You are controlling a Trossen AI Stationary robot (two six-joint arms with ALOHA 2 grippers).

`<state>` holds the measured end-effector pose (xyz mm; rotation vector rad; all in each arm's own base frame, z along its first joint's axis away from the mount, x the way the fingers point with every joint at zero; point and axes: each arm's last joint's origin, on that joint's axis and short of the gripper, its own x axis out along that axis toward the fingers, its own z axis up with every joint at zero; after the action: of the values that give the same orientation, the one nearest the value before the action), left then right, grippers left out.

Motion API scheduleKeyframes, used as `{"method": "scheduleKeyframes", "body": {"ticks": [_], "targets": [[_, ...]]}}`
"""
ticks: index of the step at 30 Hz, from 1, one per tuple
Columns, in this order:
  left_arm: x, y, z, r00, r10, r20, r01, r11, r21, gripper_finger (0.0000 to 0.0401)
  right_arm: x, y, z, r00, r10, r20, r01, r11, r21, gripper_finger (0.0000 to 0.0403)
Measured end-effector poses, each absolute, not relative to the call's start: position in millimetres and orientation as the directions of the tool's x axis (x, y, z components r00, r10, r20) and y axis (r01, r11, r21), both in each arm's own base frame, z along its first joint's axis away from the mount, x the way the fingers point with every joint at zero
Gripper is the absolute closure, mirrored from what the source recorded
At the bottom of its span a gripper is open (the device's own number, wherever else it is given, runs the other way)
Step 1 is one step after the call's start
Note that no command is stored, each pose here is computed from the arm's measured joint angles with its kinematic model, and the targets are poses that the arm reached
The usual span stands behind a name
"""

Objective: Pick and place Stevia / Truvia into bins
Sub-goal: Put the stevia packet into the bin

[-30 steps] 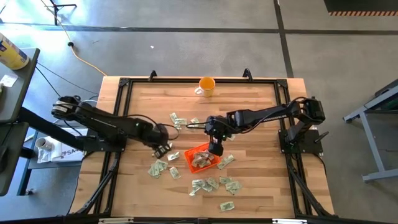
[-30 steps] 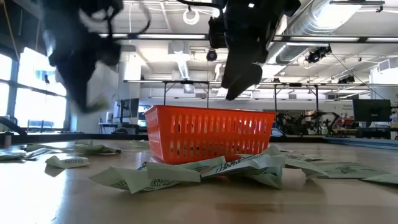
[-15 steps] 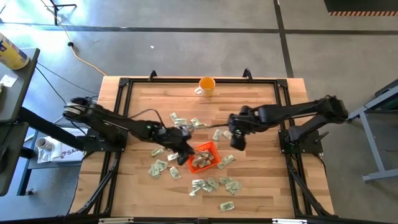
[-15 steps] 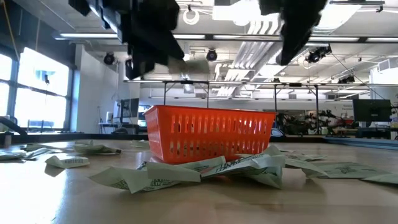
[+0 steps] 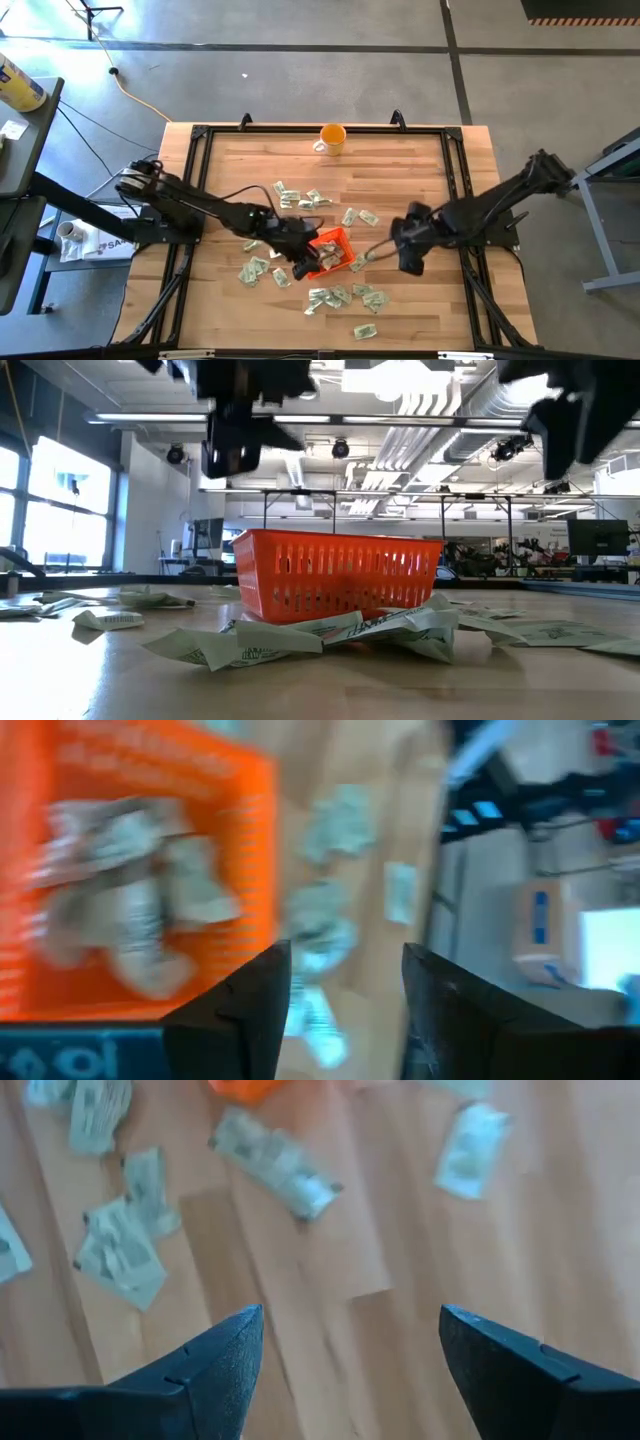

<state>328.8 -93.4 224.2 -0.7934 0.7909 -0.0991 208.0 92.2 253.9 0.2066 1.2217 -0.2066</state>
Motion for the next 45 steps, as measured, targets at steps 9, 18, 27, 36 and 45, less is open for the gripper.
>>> {"method": "scheduleKeyframes", "body": {"ticks": [9,18,27,36,45], "targets": [[305.9,-127.6,249.8,0.656,-0.436,-0.616,-0.187,0.697,-0.692,0.0188,221.6,98.9,192.0,0.592,0.064,-0.804,0.079,0.987,0.137,0.0111],[277.1,-143.2,285.0,0.739,-0.411,-0.533,-0.142,0.679,-0.72,0.0192,238.9,78.9,149.2,0.558,0.017,-0.83,-0.056,0.998,-0.018,0.0111],[259.6,-135.0,308.6,0.774,-0.414,-0.479,-0.101,0.666,-0.739,0.0192,249.5,79.7,119.9,0.48,0.05,-0.876,-0.14,0.99,-0.02,0.0111],[247.7,-126.8,305.2,0.743,-0.337,-0.578,-0.185,0.727,-0.661,0.0192,254.1,73.7,116.6,0.466,0.117,-0.877,-0.139,0.989,0.058,0.0181],[246.0,-125.9,301.6,0.725,-0.322,-0.609,-0.21,0.738,-0.641,0.0192,258.8,47.3,115.4,0.446,0.139,-0.884,-0.042,0.99,0.134,0.0295]]}}
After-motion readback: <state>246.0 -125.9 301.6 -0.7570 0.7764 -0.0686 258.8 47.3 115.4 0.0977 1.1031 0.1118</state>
